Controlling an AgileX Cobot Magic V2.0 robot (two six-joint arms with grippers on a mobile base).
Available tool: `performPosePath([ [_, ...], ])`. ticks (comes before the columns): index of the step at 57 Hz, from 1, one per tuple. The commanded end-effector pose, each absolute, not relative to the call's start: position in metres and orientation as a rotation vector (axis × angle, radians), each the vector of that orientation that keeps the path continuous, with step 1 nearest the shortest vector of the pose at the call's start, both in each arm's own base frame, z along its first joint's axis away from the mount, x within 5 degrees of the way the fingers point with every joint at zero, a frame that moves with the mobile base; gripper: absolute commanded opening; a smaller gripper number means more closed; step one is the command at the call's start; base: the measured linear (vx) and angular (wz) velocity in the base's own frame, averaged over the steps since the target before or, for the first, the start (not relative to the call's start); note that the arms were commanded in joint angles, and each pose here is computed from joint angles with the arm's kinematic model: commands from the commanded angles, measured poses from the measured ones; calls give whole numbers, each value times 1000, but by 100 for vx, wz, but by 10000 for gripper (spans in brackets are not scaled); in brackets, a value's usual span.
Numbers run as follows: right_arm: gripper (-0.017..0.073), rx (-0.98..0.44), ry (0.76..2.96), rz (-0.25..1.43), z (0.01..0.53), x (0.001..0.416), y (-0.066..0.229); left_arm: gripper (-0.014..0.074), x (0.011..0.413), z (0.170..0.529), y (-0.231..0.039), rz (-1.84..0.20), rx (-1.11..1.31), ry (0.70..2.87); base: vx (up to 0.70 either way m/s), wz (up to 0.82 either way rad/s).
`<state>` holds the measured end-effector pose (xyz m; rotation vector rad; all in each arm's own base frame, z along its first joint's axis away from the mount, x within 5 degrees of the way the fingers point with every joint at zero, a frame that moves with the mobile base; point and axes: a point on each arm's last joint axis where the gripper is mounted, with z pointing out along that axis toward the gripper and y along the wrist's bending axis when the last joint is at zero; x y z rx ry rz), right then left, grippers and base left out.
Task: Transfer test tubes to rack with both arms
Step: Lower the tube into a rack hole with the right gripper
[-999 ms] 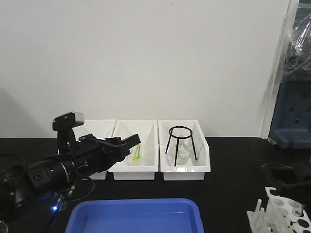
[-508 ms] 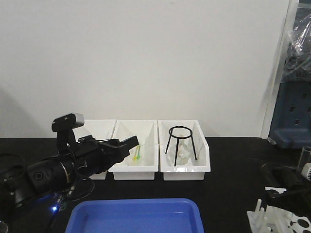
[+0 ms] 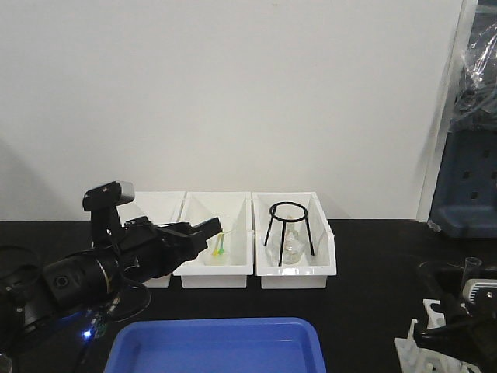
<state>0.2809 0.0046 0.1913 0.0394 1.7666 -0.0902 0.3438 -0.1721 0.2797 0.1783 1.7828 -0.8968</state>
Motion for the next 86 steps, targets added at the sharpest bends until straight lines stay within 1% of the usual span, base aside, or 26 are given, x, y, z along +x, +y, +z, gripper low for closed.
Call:
performPosePath([
  [1,-7,22,1618,-106,208,283,4,517,340,313,-171,-950,189,1646,0,0],
  [11,-7,49,1541,-115,197,274,2,517,340,313,-171,-946,192,1645,0,0],
  [33,1,43,1610,-113,177,279,2,517,340,313,-171,-947,193,1644,0,0],
  [41,25,43,1618,-112,177,279,2,517,340,313,-171,-947,193,1644,0,0],
  [47,70,42,1633,-111,175,279,2,517,340,313,-171,-947,193,1644,0,0],
  [52,133,42,1638,-110,175,279,2,517,340,313,-171,-947,193,1644,0,0],
  [62,318,46,1649,-111,174,279,2,517,340,313,-171,-947,193,1644,0,0],
  [67,383,48,1649,-111,174,279,2,517,339,313,-171,-949,194,1642,0,0],
  [72,403,48,1649,-111,174,279,2,517,339,313,-171,-949,194,1642,0,0],
  [86,404,60,1663,-92,177,277,2,517,340,313,-171,-934,209,1638,0,0],
])
